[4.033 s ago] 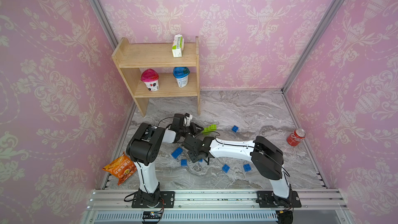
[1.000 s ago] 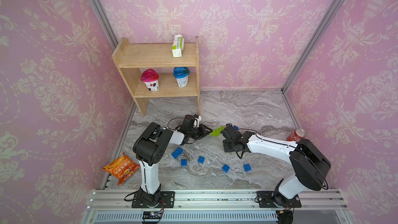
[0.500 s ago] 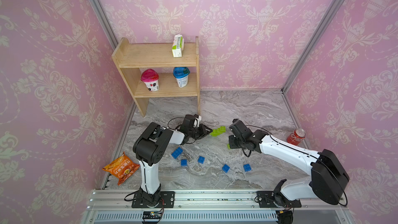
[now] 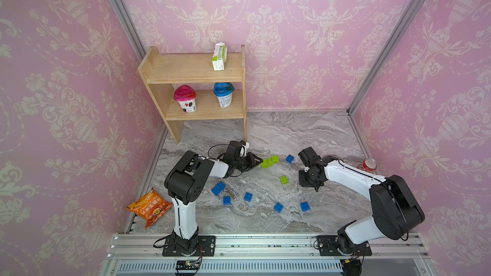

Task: Assemble the letter v with lego
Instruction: Place the lego brick at the center of the board, then pick up the lego brick from the center of the board.

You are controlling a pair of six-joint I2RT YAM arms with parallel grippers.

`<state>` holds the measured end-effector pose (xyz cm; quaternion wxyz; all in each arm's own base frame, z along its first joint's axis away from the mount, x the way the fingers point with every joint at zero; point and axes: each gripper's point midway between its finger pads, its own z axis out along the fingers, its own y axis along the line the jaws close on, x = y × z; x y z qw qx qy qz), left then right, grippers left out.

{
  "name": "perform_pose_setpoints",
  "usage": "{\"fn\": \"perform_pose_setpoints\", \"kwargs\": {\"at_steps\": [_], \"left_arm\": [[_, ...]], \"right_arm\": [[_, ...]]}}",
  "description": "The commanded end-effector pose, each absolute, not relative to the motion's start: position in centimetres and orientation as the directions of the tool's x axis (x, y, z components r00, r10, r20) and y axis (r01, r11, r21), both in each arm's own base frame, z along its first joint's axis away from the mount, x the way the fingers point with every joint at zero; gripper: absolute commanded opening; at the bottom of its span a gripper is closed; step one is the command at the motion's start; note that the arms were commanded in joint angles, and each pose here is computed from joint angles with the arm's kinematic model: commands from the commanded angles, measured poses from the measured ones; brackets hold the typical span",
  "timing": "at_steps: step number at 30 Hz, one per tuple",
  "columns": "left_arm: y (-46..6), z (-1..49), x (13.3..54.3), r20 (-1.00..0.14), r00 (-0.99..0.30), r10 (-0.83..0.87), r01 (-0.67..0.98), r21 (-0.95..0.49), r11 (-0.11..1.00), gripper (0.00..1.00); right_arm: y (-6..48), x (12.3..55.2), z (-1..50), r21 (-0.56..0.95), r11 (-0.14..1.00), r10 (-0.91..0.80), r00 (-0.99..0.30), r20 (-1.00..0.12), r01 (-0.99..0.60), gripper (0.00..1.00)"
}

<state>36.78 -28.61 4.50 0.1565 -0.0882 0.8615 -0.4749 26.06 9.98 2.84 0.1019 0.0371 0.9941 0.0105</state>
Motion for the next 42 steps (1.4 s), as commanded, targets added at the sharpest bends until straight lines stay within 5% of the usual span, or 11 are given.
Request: {"fn": "perform_pose_setpoints", "kwargs": {"at_steps": [1,3,8,22,29,36,42], "left_arm": [[-28.3,3.1,36.7,-0.169,-0.938,-0.302,-0.036,-0.819,0.572,0.11],[-28.4,3.1,36.7,-0.169,-0.939,-0.301,-0.036,-0.819,0.572,0.11],[-28.5,3.0,36.7,-0.168,-0.940,-0.299,-0.035,-0.820,0.571,0.11],[-28.5,3.0,36.6,-0.168,-0.939,-0.300,-0.033,-0.825,0.565,0.11],[-28.5,3.1,36.6,-0.170,-0.939,-0.300,-0.033,-0.823,0.567,0.11],[-28.6,2.8,36.8,-0.164,-0.939,-0.302,-0.039,-0.823,0.567,0.11],[-28.8,2.6,36.5,-0.160,-0.941,-0.298,-0.041,-0.821,0.570,0.11]], "right_arm": [[9.9,25.5,2.6,0.022,0.998,0.059,-0.983,-0.172,0.056,0.29],[9.7,25.5,2.9,0.010,0.998,0.061,-0.983,-0.171,0.060,0.51],[9.6,25.8,3.7,0.001,0.998,0.060,-0.983,-0.173,0.061,0.55],[9.7,26.8,3.0,-0.030,0.998,0.048,-0.987,-0.157,0.053,0.39],[10.2,26.9,3.5,-0.009,0.999,0.043,-0.985,-0.165,0.046,0.23],[16.7,26.9,9.1,0.061,0.993,-0.078,-0.951,-0.299,-0.100,0.17],[20.4,27.3,8.6,0.047,0.981,-0.166,-0.937,-0.307,-0.190,0.14]]}}
